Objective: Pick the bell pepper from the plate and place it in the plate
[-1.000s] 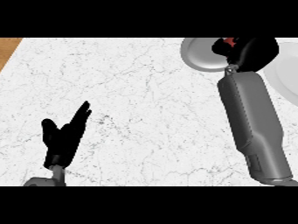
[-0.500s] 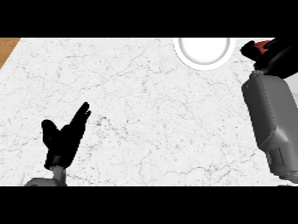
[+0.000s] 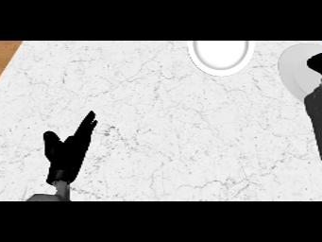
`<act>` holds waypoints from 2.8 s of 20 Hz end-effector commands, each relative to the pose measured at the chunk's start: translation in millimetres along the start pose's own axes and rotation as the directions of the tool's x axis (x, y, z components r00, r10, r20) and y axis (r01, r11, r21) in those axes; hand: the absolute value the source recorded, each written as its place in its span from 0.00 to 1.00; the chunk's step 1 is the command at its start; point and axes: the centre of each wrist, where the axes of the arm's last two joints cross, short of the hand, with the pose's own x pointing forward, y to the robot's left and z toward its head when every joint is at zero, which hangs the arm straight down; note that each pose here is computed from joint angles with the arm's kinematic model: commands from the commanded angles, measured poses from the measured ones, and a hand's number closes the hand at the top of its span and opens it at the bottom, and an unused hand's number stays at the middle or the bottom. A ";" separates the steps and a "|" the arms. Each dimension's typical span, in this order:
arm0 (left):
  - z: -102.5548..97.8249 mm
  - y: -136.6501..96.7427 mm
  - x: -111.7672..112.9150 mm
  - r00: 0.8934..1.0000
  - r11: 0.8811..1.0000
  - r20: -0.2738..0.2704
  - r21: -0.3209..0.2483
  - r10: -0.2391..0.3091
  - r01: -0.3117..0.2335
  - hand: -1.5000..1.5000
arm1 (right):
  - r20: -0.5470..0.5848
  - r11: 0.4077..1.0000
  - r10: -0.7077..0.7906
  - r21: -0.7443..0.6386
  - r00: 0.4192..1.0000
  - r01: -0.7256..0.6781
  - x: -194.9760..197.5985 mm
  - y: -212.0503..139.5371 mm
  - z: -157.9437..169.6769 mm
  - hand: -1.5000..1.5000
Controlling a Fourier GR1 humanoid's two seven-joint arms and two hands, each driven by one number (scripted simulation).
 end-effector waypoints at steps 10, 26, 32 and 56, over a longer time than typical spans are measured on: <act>-4.7 -4.0 0.7 1.000 1.000 -0.026 -0.008 0.007 -0.007 0.50 | -0.213 0.977 0.174 0.158 0.961 -0.141 -75.6 -13.9 -70.5 0.00; -4.3 -4.7 -1.2 1.000 1.000 -0.025 -0.018 0.004 -0.005 0.50 | -0.170 0.959 -0.246 0.104 0.954 0.265 -80.5 -25.0 -85.2 0.00; -10.0 -1.2 -7.3 0.999 1.000 -0.043 0.010 0.025 -0.025 0.50 | -0.247 0.901 -0.394 0.087 0.885 0.426 -113.5 -29.3 -85.4 0.00; 7.6 15.2 -22.7 0.997 0.999 -0.071 0.027 0.022 -0.020 0.50 | -0.213 0.805 -0.338 0.439 0.917 0.399 -191.1 -50.5 5.5 0.00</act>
